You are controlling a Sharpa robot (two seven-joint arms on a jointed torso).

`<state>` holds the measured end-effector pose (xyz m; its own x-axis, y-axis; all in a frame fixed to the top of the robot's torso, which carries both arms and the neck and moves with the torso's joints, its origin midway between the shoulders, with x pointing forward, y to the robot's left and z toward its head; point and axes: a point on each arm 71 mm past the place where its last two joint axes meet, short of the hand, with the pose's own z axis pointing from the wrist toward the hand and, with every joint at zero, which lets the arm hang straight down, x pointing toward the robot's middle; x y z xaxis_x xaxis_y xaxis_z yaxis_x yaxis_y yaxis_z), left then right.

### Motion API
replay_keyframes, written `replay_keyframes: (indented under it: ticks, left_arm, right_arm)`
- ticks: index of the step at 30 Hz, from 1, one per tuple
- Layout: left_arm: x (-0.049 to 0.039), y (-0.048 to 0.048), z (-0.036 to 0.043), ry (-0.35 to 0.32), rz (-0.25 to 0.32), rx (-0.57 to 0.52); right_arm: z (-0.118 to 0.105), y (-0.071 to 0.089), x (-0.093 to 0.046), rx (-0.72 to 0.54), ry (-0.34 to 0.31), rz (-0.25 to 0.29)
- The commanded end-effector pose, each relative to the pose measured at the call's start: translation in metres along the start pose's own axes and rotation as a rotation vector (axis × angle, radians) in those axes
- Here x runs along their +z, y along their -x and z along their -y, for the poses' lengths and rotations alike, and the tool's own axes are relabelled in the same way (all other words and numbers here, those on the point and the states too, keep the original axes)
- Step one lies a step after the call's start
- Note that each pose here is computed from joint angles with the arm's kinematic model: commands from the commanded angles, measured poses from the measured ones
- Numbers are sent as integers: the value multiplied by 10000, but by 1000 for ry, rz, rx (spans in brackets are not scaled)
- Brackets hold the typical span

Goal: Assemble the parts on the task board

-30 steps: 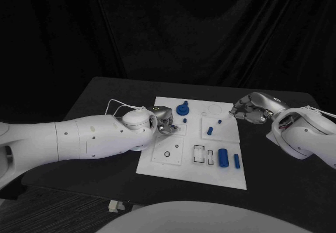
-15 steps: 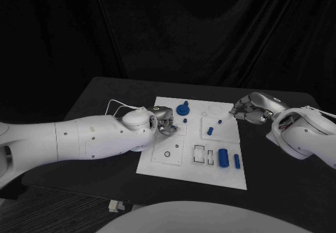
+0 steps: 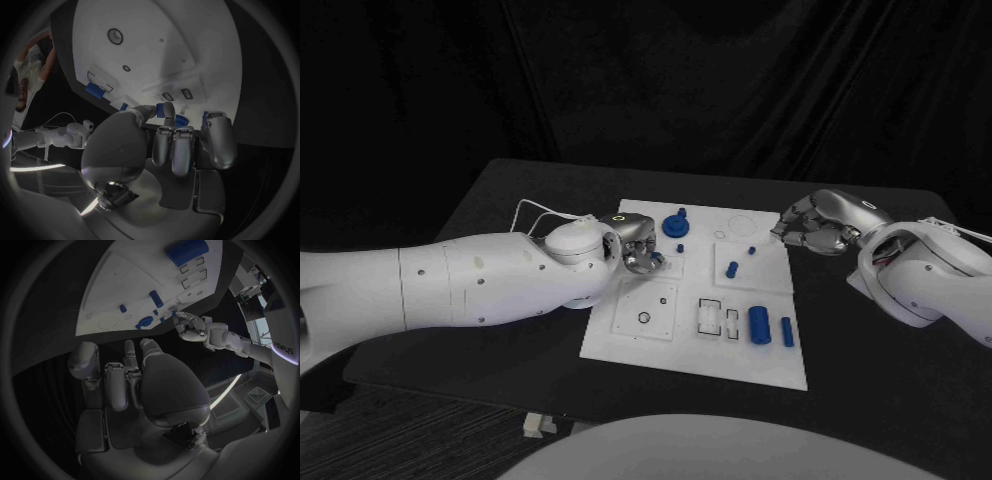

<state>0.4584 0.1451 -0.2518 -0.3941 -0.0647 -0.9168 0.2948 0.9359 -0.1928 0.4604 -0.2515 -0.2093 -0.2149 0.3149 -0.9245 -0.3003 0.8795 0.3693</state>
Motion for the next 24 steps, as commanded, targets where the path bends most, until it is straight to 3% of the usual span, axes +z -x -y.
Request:
replay_keyframes:
  ticks: [1, 9, 15, 18, 24]
  left_arm:
    - [0, 52, 26, -24, 10, -19]
    - [6, 131, 11, -25, 16, -29]
    - [39, 210, -7, -20, -43, -32]
    - [71, 271, -13, -12, -104, -17]
    - [197, 455, -38, 17, -284, -26]
  right_arm:
    - [13, -10, 0, -1, -15, -3]
    - [16, -13, 5, 2, -18, -5]
    - [17, -15, 7, 8, -21, -8]
    - [14, -16, 9, 10, -21, -7]
    - [-5, -16, 8, 14, -12, -2]
